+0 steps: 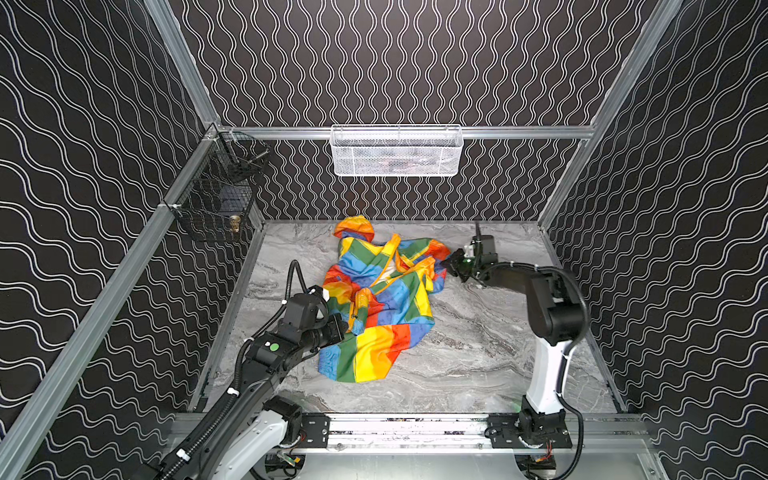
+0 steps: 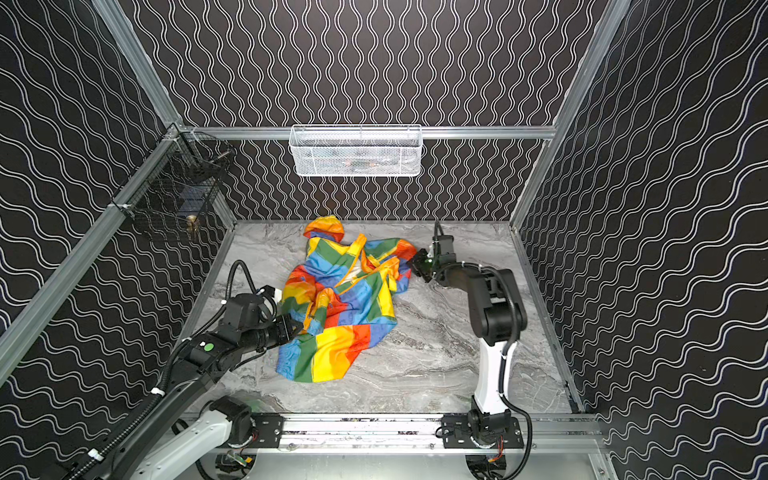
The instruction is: Zip up the jacket
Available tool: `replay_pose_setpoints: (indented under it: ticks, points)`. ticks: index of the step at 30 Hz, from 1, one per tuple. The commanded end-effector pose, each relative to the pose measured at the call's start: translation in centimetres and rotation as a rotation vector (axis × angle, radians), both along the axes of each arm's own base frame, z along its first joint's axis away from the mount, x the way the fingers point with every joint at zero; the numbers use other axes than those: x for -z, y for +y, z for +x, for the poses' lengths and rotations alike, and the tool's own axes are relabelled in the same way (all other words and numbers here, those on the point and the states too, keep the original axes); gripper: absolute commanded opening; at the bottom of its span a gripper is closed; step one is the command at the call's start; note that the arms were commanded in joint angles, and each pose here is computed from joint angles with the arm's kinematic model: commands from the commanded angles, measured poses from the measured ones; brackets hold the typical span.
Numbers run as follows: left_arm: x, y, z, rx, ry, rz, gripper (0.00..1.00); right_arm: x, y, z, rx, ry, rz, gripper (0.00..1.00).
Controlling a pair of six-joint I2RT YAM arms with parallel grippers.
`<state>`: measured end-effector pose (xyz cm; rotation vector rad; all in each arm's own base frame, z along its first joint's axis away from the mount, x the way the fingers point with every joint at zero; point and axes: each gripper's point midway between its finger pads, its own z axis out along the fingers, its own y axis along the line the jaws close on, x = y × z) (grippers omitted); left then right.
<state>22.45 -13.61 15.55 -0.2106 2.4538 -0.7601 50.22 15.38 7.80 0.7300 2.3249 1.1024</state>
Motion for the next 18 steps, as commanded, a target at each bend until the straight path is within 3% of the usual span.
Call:
replay_pose_setpoints:
  ticks: [1, 9, 18]
  points:
    - [-0.3, 0.1, -0.1, 0.031, -0.02, 0.028, 0.0, -0.9, -3.7, -1.3, 0.034, -0.007, -0.078, 0.0]
    - [0.3, 0.0, -0.1, 0.055, -0.01, 0.044, 0.0, -1.7, -12.4, -5.6, 0.112, 0.049, -0.265, 0.0]
    - [0.9, -0.2, 0.0, 0.098, 0.011, 0.077, 0.0, -0.3, -20.1, -8.9, 0.21, 0.166, -0.391, 0.0]
